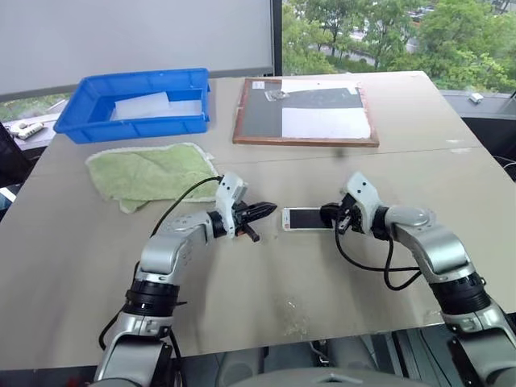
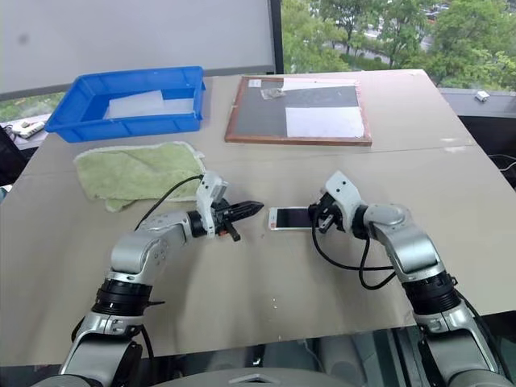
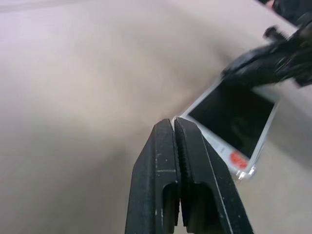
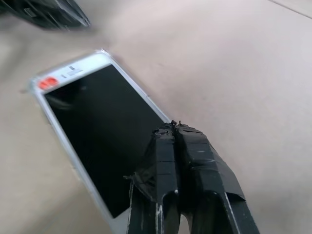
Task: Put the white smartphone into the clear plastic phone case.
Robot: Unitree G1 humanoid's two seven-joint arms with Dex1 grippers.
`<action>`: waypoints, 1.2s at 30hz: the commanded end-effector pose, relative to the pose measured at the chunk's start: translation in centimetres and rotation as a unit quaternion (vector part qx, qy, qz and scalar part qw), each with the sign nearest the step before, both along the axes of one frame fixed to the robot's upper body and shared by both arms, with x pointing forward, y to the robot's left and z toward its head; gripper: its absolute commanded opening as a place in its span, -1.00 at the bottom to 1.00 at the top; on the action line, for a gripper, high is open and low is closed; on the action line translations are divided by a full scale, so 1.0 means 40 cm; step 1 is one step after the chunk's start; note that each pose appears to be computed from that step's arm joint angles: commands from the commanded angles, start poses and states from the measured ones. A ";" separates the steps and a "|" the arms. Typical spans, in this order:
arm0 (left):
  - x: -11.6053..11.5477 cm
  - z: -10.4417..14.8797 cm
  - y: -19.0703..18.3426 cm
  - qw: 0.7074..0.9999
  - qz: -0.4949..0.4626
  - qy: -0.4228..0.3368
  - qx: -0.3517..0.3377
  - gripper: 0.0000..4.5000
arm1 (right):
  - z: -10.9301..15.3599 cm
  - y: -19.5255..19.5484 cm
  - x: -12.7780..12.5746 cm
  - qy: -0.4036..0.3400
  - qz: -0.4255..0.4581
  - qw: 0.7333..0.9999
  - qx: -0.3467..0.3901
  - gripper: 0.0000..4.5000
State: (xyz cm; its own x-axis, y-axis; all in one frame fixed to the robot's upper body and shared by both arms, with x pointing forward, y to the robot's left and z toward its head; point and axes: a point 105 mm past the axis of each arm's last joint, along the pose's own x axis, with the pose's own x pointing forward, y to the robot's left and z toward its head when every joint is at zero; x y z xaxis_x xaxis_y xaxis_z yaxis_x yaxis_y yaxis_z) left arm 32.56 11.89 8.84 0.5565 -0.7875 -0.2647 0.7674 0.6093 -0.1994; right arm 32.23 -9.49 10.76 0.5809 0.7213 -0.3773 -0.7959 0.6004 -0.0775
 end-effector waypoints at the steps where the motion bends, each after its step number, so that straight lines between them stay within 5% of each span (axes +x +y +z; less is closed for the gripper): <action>1: -0.009 0.012 -0.014 1.000 -0.022 -0.016 0.006 -0.96 | 0.078 -0.019 -0.007 -0.051 -0.010 0.999 0.004 -1.00; 14: -0.035 0.046 -0.041 0.997 -0.062 -0.026 -0.033 -0.96 | 0.071 -0.037 -0.084 -0.032 0.019 0.999 -0.022 -1.00; 23: -0.049 0.059 -0.084 0.993 -0.107 -0.028 -0.041 -0.96 | 0.000 -0.003 -0.054 -0.006 0.029 0.999 -0.044 -1.00; 36: -0.030 -0.009 -0.152 0.990 -0.135 -0.010 0.045 -0.96 | -0.085 -0.016 -0.061 0.064 0.067 0.986 -0.140 -1.00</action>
State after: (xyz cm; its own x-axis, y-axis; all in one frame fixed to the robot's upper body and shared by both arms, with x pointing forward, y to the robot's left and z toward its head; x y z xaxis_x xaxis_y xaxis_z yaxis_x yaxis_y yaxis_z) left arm 31.50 5.81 8.91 0.3437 -0.8878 -0.3060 0.9051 0.4000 -0.1442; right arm 30.58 -9.19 10.06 0.4747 0.6950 -0.5401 -0.8733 0.4484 -0.1905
